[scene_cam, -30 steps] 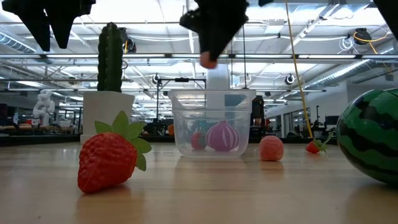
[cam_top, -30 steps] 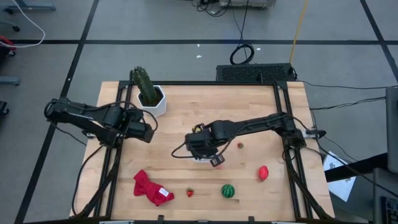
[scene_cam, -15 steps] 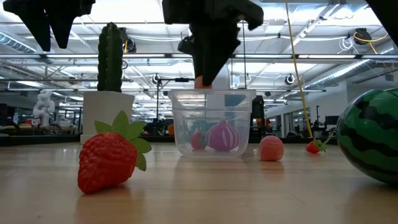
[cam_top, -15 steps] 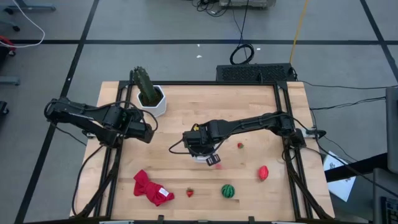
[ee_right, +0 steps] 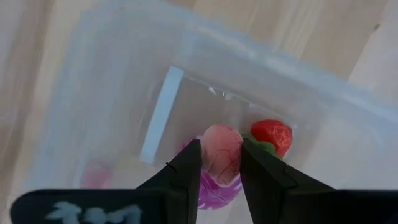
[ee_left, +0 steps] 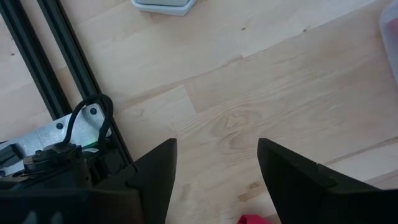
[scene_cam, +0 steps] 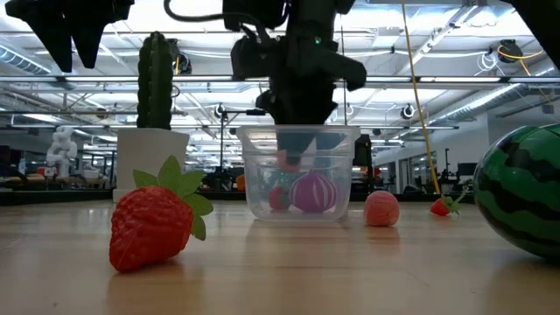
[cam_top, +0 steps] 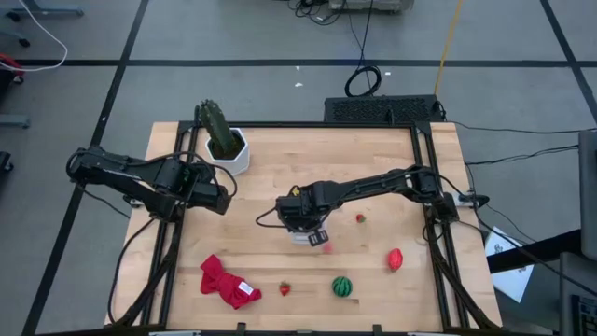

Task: Pick and placing Produce into tupperware
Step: Put the top pink peach into the transparent bin, then put the top red strawberry into the transparent bin

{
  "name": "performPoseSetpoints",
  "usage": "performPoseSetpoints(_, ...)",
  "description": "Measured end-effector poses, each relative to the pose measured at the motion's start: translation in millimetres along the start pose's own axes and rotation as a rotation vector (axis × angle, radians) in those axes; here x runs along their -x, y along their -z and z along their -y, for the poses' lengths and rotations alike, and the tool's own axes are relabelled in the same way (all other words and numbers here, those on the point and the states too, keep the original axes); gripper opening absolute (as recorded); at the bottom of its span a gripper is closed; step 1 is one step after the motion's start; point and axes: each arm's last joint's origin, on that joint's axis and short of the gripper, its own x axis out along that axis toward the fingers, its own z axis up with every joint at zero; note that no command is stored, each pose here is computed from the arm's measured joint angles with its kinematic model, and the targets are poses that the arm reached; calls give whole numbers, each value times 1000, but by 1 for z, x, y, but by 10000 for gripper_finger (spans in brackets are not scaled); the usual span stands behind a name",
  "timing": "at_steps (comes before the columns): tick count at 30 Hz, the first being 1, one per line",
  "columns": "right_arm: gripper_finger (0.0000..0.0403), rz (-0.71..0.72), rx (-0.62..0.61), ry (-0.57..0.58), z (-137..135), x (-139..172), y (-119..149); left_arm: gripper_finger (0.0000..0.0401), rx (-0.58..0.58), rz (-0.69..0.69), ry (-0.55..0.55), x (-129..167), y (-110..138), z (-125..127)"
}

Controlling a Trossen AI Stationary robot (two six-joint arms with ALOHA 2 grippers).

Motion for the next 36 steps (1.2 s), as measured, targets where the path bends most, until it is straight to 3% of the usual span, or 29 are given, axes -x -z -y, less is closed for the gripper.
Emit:
performPoseSetpoints(20, 88, 2, 2, 2, -1, -2, 0, 230, -2, 5, -1, 0, 0, 0)
performPoseSetpoints(29, 147, 2, 12, 3, -1, -2, 0, 230, -2, 7, -1, 0, 0, 0)
performPoseSetpoints(36, 170, -13, 94, 2, -1, 1, 1, 230, -3, 11, -2, 0, 0, 0)
